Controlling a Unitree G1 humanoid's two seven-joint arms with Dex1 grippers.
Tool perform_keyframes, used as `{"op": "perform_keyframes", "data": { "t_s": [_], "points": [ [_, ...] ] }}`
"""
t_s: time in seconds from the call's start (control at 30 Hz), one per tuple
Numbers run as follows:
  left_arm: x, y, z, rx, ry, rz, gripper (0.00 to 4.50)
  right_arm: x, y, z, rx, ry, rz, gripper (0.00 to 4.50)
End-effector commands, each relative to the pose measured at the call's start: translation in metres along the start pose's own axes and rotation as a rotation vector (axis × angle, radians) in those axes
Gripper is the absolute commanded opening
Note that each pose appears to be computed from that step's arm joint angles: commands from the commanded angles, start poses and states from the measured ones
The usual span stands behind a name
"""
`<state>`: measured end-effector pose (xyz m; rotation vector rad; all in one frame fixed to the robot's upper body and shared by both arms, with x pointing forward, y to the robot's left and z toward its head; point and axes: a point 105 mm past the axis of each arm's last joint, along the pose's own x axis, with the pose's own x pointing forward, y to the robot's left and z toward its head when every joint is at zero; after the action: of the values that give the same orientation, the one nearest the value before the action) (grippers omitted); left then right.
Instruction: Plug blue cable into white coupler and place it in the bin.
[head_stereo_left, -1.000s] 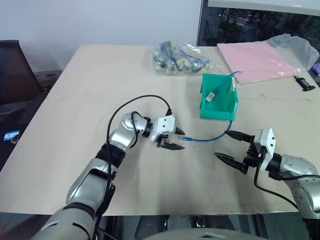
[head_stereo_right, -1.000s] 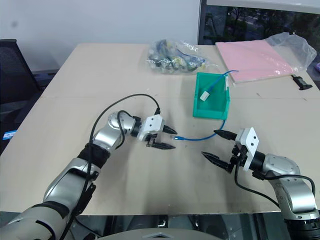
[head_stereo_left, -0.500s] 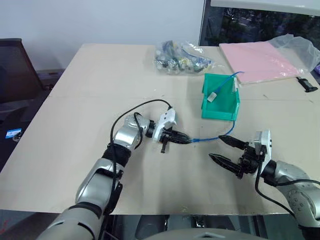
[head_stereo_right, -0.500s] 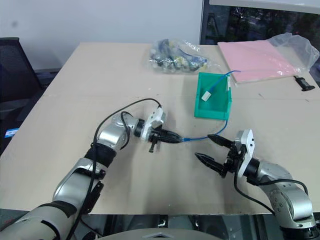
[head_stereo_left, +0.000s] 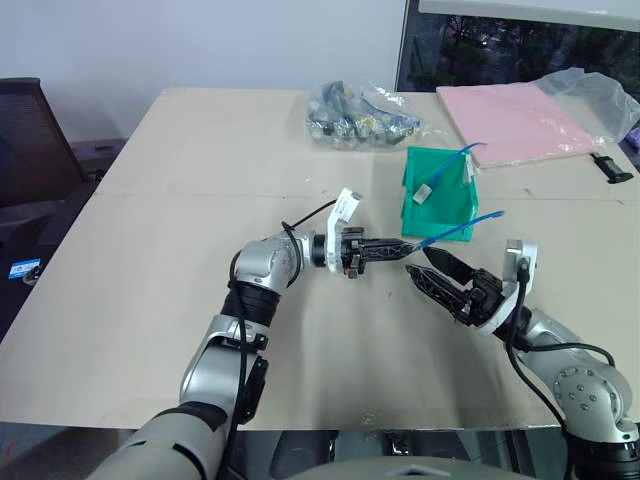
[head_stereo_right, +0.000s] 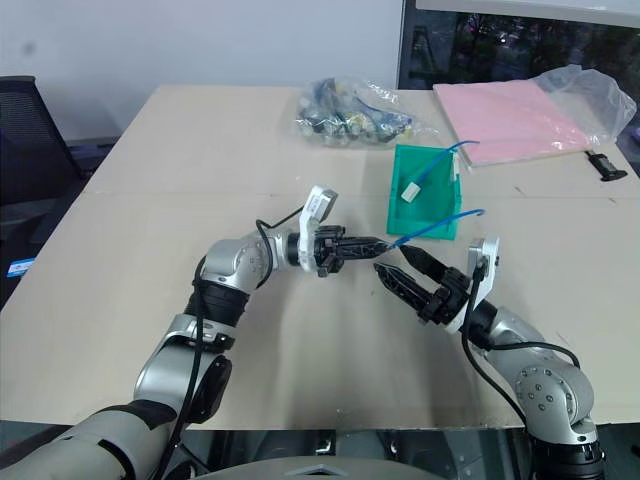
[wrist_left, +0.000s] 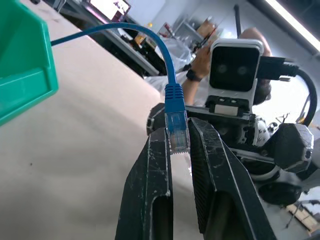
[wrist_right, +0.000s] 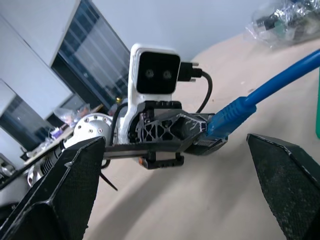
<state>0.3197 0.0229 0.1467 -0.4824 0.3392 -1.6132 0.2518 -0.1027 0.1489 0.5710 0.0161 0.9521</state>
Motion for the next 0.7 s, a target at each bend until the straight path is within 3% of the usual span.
{"op": "perform_keyframes", "data": {
  "t_s": [0.03,0.2,0.23,0.27,0.5,0.53,0.7],
  "points": [
    [0.008,-0.007,0.012,0.060,-0.006,-0.040,0.11,0.007,0.007,0.012,0.012,-0.074,0.028,4.50],
    [0.009,-0.010,0.010,0.050,-0.010,-0.060,0.11,0.009,0.008,0.023,0.048,-0.143,0.034,4.50],
    [0.009,-0.010,0.010,0.045,-0.016,-0.066,0.00,0.010,0.008,0.024,0.051,-0.146,0.035,3.97],
    [0.009,-0.011,0.011,0.042,-0.021,-0.070,0.00,0.009,0.008,0.025,0.054,-0.150,0.036,3.74],
    [0.008,-0.009,0.018,0.033,-0.062,-0.068,0.00,0.009,0.012,0.022,0.043,-0.112,0.057,0.31],
    [0.008,-0.010,0.020,0.030,-0.072,-0.072,0.00,0.009,0.012,0.022,0.044,-0.108,0.059,0.05],
    [0.009,-0.013,0.019,0.026,-0.067,-0.092,0.00,0.012,0.012,0.024,0.057,-0.123,0.064,0.05]
  ]
}}
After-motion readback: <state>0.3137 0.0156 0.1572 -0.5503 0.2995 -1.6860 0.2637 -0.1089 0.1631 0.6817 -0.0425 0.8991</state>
